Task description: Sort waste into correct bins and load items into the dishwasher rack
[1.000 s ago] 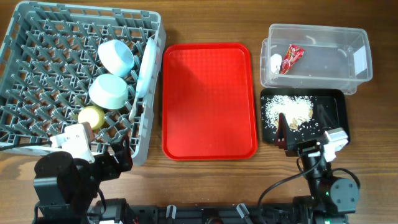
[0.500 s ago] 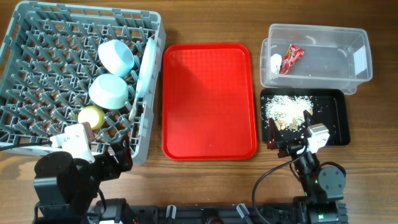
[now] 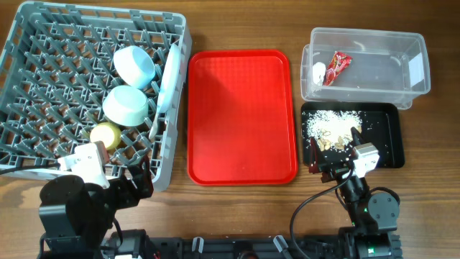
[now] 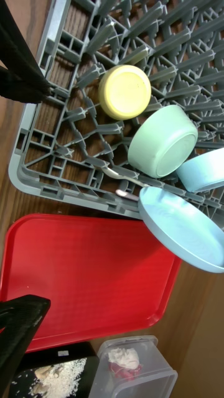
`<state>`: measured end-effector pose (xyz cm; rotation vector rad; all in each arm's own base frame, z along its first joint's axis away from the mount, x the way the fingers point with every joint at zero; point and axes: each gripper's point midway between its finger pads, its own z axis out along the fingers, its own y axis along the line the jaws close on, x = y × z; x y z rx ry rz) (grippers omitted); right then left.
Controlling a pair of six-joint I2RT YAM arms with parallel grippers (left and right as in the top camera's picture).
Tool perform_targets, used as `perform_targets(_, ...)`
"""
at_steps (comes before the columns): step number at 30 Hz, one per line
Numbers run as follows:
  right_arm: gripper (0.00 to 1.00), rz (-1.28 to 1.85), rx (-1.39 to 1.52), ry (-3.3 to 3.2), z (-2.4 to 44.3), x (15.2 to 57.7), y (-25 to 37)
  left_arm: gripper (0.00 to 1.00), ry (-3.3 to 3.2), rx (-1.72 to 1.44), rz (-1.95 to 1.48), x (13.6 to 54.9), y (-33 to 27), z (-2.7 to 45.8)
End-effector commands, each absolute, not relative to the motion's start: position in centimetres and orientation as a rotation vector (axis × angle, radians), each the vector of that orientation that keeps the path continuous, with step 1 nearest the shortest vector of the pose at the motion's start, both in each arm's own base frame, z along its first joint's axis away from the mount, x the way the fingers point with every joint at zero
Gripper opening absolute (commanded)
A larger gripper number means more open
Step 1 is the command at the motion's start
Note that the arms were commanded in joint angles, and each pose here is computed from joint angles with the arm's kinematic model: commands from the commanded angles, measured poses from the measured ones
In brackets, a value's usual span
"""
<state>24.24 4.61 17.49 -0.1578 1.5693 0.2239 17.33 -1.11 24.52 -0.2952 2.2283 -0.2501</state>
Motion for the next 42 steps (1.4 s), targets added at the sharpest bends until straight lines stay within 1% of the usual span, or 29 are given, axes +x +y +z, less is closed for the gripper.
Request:
perform_targets(1,1.00,0.228,-0.187,1.550,17.84,24.07,5.02,1.00,2.227,-0.284,-0.244,17.27,-1.13,24.42)
perform_targets(36,1.00,0.229,-0.187,1.550,17.84,24.07,5.02,1.00,2.227,-0.284,-0.244,17.27,-1.12,24.42)
perform_targets(42,1.00,0.228,-0.187,1.550,17.84,24.07,5.02,1.00,2.178,-0.285,-0.206,16.69,-0.60,25.10)
